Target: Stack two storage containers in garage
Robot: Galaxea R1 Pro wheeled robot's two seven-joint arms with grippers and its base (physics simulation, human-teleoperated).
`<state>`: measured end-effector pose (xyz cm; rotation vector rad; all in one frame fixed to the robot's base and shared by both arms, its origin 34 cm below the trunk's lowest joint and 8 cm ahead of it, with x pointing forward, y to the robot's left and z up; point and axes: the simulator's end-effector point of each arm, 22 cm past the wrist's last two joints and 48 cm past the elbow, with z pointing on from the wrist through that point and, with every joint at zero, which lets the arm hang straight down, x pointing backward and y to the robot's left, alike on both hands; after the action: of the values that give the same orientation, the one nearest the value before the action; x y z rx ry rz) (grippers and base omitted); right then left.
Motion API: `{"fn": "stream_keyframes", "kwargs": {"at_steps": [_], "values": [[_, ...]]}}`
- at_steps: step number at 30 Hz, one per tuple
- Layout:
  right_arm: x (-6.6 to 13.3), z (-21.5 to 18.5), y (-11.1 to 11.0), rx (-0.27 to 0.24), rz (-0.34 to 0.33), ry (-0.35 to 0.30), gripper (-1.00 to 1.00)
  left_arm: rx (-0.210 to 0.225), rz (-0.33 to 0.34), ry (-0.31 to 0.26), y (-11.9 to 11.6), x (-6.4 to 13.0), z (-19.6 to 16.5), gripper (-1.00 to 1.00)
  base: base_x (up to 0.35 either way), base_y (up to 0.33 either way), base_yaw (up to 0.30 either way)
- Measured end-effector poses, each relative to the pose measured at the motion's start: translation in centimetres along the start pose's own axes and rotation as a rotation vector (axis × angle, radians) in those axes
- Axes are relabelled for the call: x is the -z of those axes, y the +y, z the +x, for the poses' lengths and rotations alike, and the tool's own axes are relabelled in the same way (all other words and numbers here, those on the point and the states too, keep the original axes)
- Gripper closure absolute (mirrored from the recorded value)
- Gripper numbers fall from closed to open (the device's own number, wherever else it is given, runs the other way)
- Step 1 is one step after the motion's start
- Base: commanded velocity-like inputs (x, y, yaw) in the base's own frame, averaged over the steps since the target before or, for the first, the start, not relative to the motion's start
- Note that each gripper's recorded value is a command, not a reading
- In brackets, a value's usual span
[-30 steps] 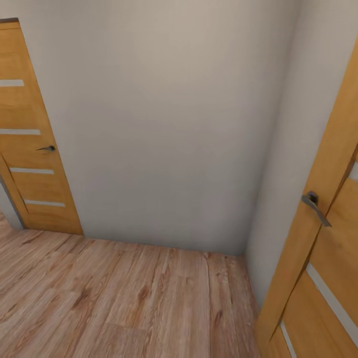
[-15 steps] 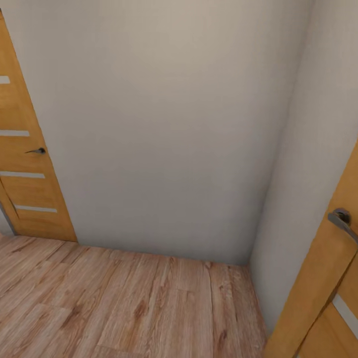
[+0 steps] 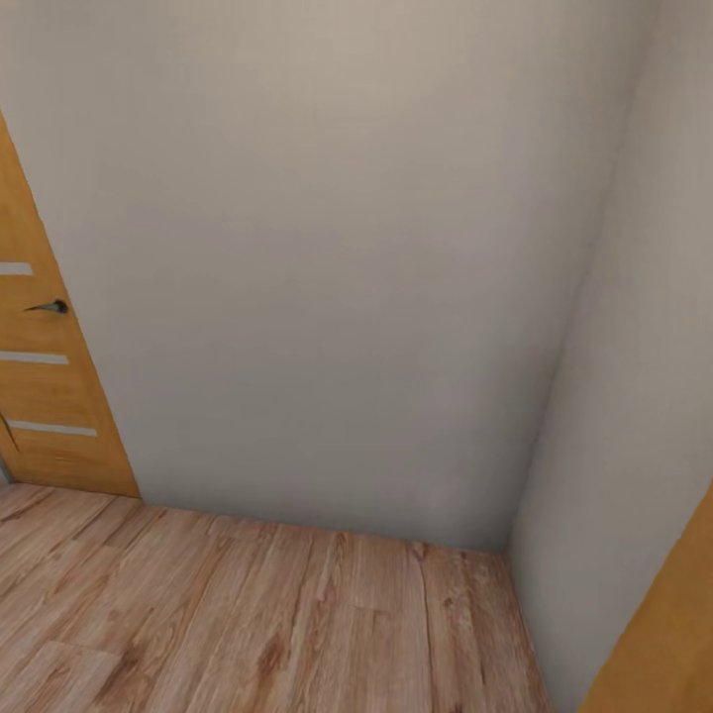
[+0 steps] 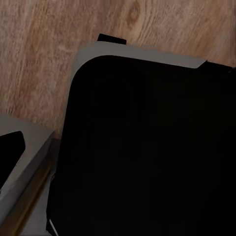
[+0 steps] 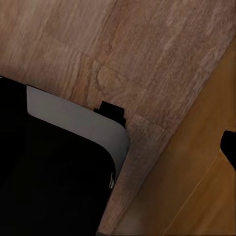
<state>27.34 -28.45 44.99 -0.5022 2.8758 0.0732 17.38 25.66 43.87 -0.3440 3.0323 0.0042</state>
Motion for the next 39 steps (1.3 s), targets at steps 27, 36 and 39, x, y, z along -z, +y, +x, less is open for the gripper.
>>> {"fn": "stream_keyframes", "kwargs": {"at_steps": [27,36,39], "values": [[-0.01,-0.14,0.03,-0.002,0.001,-0.006,-1.0,-0.001,0.001,-0.001,-0.08,0.0,-0.01,-1.0,0.321,0.0,0.153],[-0.01,-0.21,0.01,-0.002,0.001,-0.009,-1.0,0.0,0.0,-0.001,-0.06,0.0,-0.01,-1.0,0.277,0.0,0.269],[-0.01,-0.22,0.01,-0.003,0.001,-0.009,-1.0,0.0,0.0,-0.002,-0.06,0.0,-0.02,-1.0,0.205,0.0,0.269]]}}
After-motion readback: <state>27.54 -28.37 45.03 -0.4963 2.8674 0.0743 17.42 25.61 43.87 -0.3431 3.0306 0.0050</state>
